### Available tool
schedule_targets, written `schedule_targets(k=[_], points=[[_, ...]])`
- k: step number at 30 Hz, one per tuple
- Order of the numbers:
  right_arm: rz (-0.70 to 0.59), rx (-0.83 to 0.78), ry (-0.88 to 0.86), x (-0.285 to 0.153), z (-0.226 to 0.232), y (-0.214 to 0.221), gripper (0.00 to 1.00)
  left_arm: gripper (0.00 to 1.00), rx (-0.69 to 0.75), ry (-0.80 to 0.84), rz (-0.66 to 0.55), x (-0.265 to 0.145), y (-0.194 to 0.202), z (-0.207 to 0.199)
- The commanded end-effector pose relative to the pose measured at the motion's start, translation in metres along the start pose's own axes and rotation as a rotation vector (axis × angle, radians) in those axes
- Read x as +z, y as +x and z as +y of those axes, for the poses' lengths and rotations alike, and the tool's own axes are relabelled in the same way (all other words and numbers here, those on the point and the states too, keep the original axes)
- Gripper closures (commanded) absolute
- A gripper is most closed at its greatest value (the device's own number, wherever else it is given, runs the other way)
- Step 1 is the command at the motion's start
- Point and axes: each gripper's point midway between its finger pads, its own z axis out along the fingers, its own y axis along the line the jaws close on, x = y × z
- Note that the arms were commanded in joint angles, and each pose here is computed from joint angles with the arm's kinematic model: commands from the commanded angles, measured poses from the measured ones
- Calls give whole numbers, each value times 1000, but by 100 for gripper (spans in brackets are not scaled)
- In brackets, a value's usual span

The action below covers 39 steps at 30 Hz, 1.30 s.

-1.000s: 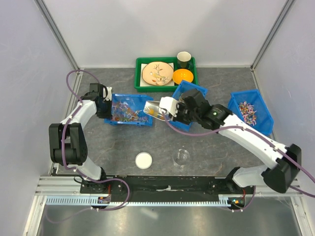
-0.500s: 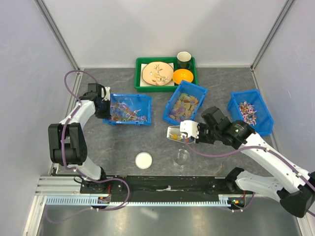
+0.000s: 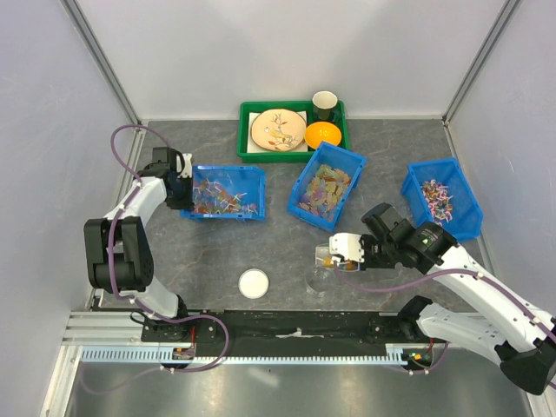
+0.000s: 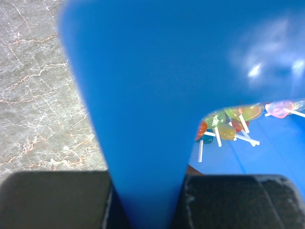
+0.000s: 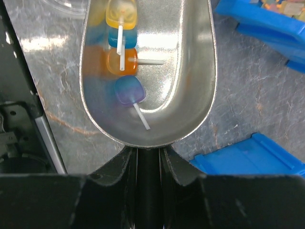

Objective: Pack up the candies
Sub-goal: Place the fake candies in the packing bottle.

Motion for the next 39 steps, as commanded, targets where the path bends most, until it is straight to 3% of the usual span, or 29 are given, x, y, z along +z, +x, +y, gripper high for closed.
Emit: schedule_targets(k=[1,39], points=[[46,-62,-12,-6,3,7,100,99,26,64,-84,-4,-25,-9],[256,-285,-73,-20,3,2,100,98,25,73,-22,7,-15,-8]])
